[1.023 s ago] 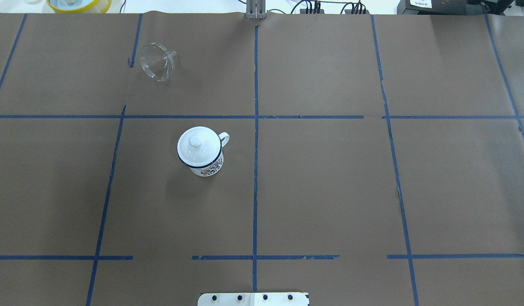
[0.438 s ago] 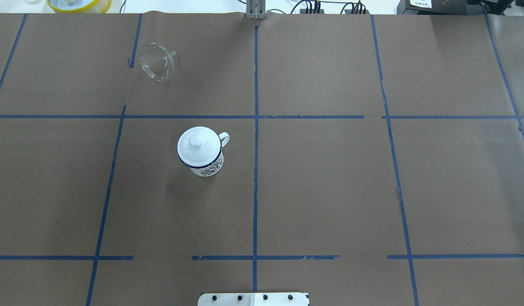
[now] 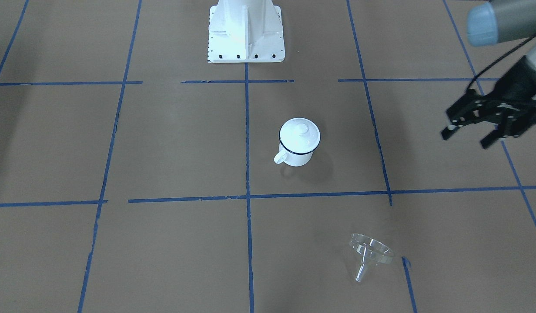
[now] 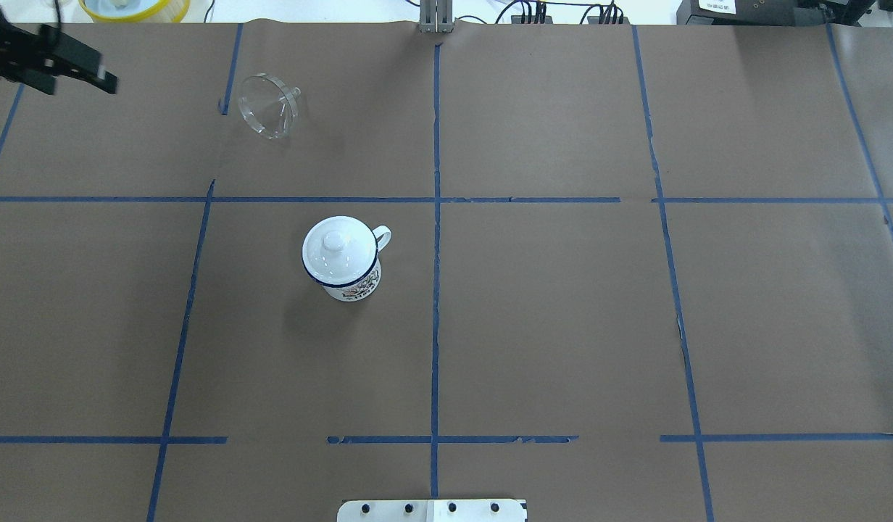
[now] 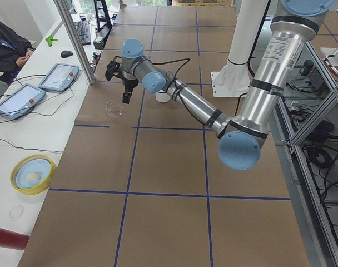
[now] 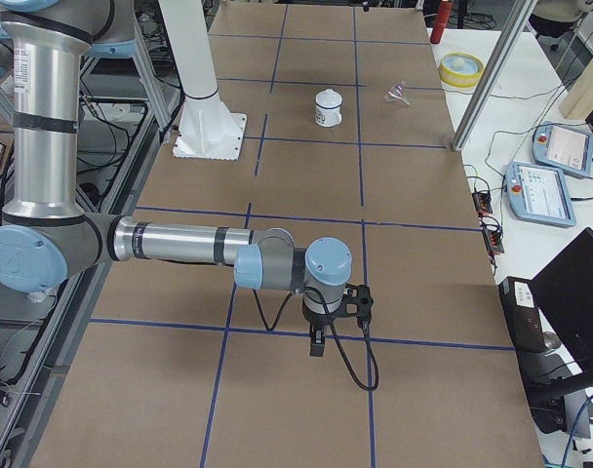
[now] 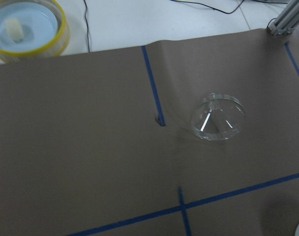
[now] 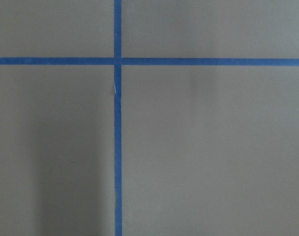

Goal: Place funnel on cup
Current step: 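Move the left gripper over the white lid on the mug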

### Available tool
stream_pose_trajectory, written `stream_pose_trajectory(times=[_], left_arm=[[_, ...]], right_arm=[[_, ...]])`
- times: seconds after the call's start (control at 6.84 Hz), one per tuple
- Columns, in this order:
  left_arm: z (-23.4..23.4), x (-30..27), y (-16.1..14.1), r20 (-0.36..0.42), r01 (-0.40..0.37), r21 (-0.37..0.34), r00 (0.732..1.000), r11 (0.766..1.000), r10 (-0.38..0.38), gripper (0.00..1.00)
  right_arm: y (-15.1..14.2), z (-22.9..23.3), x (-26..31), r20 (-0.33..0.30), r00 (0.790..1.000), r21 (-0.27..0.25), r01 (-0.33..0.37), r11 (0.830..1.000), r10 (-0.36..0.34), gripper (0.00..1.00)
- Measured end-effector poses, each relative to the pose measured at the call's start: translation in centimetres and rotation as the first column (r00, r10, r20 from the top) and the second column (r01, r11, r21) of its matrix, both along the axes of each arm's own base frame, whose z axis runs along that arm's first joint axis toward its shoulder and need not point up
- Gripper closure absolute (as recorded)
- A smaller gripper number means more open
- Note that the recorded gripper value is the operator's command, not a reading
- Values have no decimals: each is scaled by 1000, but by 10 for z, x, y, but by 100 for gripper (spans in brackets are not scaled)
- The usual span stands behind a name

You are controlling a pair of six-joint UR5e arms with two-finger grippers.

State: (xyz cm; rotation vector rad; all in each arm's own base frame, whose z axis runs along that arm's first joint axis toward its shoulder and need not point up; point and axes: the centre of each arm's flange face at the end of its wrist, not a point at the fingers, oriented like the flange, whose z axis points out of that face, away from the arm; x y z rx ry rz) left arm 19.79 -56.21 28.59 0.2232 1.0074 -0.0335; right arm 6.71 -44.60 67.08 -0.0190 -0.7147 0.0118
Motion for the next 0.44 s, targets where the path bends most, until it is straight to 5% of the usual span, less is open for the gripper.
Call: stream_pose_trajectory(times=[0.44], left_arm=[[-100,179,53,67,36,-247,998,968,-20,0]], right_arm=[[0,0,0,0,1000,0,0,1000,0,0]])
